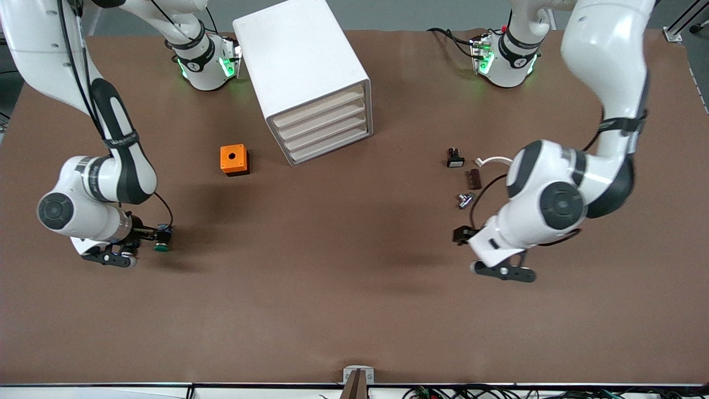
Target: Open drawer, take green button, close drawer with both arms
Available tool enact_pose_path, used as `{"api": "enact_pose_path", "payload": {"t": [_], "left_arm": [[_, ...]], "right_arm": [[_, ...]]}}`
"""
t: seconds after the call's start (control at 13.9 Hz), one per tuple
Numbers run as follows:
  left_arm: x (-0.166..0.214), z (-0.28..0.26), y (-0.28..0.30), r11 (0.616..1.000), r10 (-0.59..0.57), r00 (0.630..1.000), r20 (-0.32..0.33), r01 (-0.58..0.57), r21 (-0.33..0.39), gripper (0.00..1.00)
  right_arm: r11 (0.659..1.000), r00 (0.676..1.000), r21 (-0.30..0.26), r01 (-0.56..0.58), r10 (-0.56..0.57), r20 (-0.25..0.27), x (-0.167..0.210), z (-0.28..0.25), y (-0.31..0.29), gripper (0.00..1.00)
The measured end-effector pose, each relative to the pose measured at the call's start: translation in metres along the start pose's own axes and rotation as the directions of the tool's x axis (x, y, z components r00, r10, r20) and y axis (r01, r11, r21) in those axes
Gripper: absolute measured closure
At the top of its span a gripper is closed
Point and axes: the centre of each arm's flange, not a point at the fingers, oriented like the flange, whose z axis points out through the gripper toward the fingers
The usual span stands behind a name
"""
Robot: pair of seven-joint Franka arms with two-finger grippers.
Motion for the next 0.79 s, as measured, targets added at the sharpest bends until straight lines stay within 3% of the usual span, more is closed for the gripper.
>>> {"api": "enact_pose_path", "payload": {"t": [0.36, 0.65, 0.79], "left_arm": [[-0.045, -0.123, -0.089, 0.998, 0.007, 1.000, -0.013, -0.006, 0.069, 0.00], [-0.096, -0.200, -0.107, 0.996, -0.028, 1.000, -0.002, 0.028, 0.080, 0.00], [-0.119, -0.227, -0.105, 0.991, -0.100, 0.995, 0.003, 0.099, 0.085, 0.00]], "right_arm": [[1.000, 1.000, 0.014, -0.013, 0.013, 0.006, -0.046, -0.156, 0.016, 0.00], [1.000, 1.000, 0.021, -0.022, 0.022, 0.014, -0.092, -0.270, 0.030, 0.00], [0.999, 1.000, 0.024, -0.021, 0.021, 0.005, -0.101, -0.311, 0.039, 0.00]]}}
